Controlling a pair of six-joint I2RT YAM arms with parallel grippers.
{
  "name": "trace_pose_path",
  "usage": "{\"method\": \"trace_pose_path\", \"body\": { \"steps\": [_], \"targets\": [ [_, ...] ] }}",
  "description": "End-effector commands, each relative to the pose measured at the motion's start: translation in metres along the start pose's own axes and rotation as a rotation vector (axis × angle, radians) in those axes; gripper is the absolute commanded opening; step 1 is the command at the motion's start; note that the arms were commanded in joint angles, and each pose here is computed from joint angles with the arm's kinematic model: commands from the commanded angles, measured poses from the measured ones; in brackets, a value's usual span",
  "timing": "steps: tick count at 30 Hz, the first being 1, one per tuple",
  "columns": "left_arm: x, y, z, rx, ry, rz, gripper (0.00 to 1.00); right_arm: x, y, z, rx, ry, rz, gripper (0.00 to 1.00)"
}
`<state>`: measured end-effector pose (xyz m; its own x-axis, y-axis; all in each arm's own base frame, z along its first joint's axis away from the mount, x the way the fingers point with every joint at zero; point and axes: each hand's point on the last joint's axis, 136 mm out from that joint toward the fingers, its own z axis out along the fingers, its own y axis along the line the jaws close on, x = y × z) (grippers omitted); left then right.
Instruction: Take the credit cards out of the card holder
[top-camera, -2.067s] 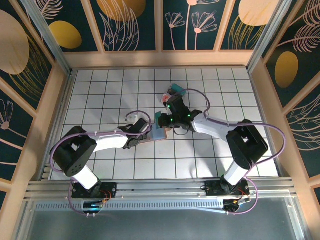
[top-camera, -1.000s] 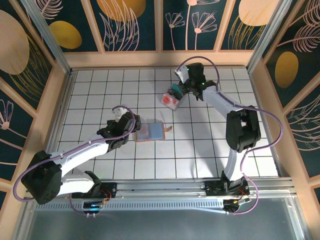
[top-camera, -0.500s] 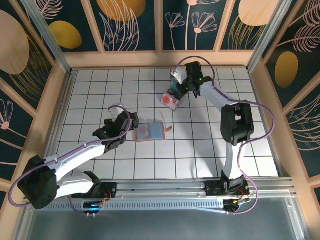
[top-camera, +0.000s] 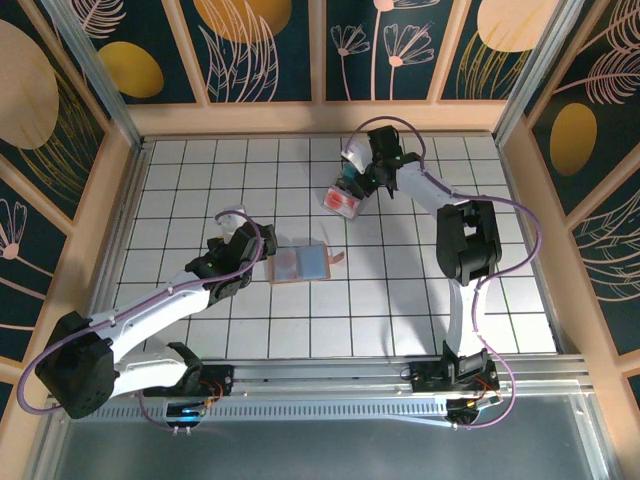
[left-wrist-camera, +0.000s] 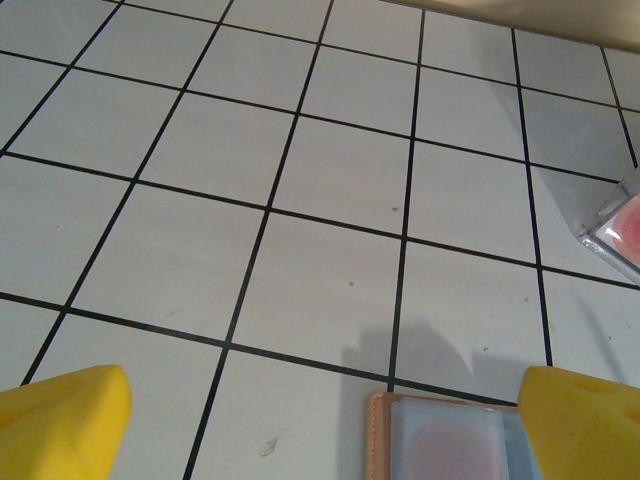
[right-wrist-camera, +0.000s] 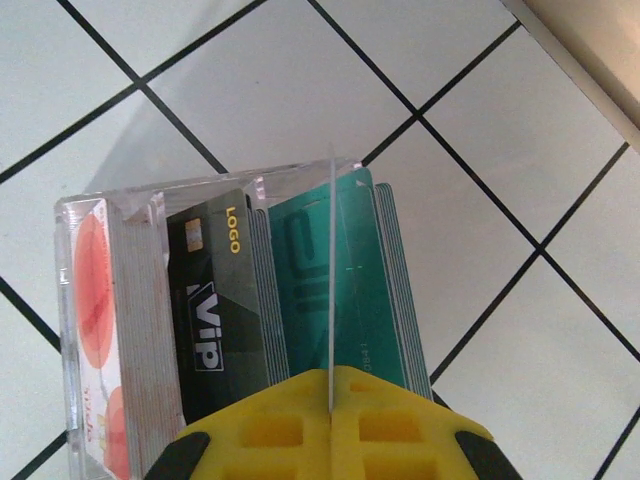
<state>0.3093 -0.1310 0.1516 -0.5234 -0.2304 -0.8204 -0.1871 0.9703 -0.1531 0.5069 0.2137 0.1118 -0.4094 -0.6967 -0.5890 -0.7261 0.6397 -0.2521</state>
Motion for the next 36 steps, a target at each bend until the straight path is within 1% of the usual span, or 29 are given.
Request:
{"method": "trace_pose_path", "body": {
  "steps": [1,6,13,18,20,22,25,30,34,36],
  "targets": [
    [-0.001,0.009,-0.001,-0.038,-0.008,0.002,0.99,0.009,-0.009,0.006,0.024,0.047,-0.010,0.00],
    [-0.002,0.011,-0.001,-0.042,-0.010,0.005,0.99,0.010,-0.005,0.006,-0.004,0.054,-0.010,0.00],
    [-0.002,0.011,-0.002,-0.044,-0.010,0.002,0.99,0.011,0.008,0.006,-0.084,0.077,-0.002,0.00],
    [-0.004,0.010,-0.003,-0.044,-0.013,0.006,0.99,0.014,0.007,0.010,-0.085,0.098,0.002,0.00],
    [-0.006,0.011,-0.003,-0.048,-0.017,0.009,0.99,0.013,0.005,0.010,-0.078,0.100,0.003,0.03],
    [-0.006,0.012,-0.003,-0.050,-0.018,0.009,0.99,0.011,0.002,0.009,-0.069,0.096,0.009,0.09],
    [-0.006,0.013,-0.004,-0.052,-0.021,0.008,0.99,0.006,0.001,0.007,-0.066,0.085,0.015,0.15],
    [-0.007,0.012,-0.003,-0.055,-0.022,0.013,0.99,-0.008,-0.006,-0.004,-0.048,0.045,0.026,0.19],
    [-0.006,0.012,-0.001,-0.051,-0.016,0.012,0.99,-0.021,-0.009,-0.018,-0.034,0.002,0.037,0.19],
    [-0.004,0.011,0.001,-0.050,-0.009,0.012,0.99,-0.031,-0.017,-0.028,0.006,-0.038,0.053,0.19]
  ]
}}
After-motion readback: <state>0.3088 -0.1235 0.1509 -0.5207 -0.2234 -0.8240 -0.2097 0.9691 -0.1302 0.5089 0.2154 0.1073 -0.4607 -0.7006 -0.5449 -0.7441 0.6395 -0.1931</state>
